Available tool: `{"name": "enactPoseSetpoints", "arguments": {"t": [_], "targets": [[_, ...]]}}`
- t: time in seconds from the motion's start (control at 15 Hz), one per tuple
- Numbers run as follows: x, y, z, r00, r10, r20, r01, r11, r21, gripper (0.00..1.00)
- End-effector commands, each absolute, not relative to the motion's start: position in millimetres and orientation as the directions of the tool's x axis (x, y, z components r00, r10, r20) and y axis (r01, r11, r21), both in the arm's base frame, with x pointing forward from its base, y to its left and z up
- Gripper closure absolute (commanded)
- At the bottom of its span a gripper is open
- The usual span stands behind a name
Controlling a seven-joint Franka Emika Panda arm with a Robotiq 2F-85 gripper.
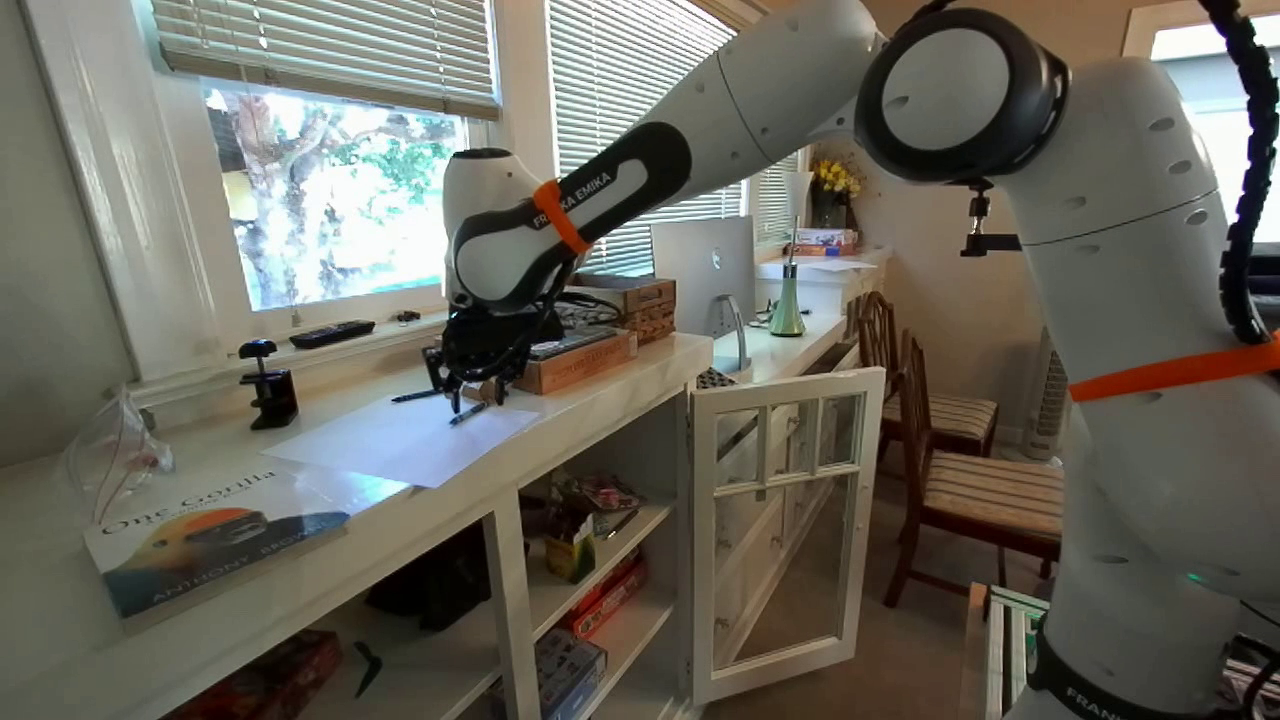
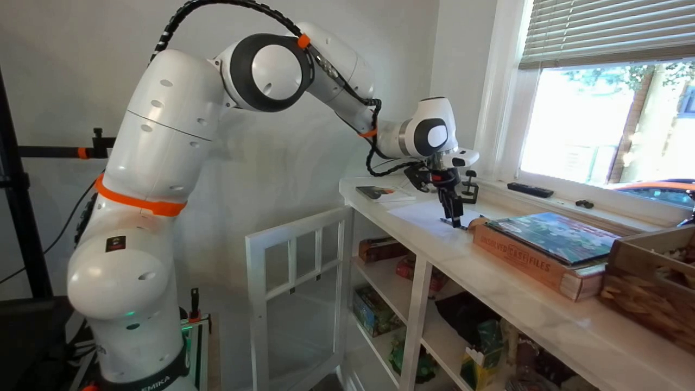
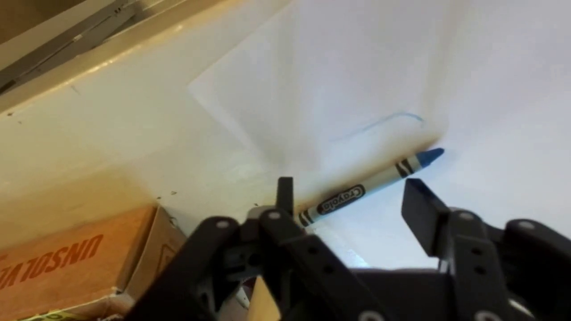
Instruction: Move the crayons to the left side of the paper
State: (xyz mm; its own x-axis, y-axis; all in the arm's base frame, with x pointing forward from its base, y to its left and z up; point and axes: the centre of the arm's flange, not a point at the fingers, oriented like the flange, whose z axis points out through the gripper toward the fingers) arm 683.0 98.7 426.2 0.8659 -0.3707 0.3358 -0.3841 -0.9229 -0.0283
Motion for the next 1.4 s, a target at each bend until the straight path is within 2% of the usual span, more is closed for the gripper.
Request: {"name": "enactPoseSetpoints", "arguments": {"t": [0.0, 0.27, 0.6, 0.67, 0.8, 1.33], "targets": [[691, 104, 421, 0.859, -0.385, 0.337, -0.395, -0.918, -0.039, 0.67], [692, 105, 424, 0.857, -0.386, 0.342, -0.396, -0.917, -0.041, 0.98], [694, 105, 424, 0.858, -0.385, 0.339, -0.395, -0.918, -0.041, 1.00], [693, 105, 426, 0.857, -0.386, 0.342, -0.396, -0.917, -0.043, 0.74], [692, 104, 431, 0.848, -0.396, 0.352, -0.406, -0.912, -0.047, 0.67], [697, 93, 425, 0.801, -0.491, 0.343, -0.503, -0.862, -0.061, 0.05]]}}
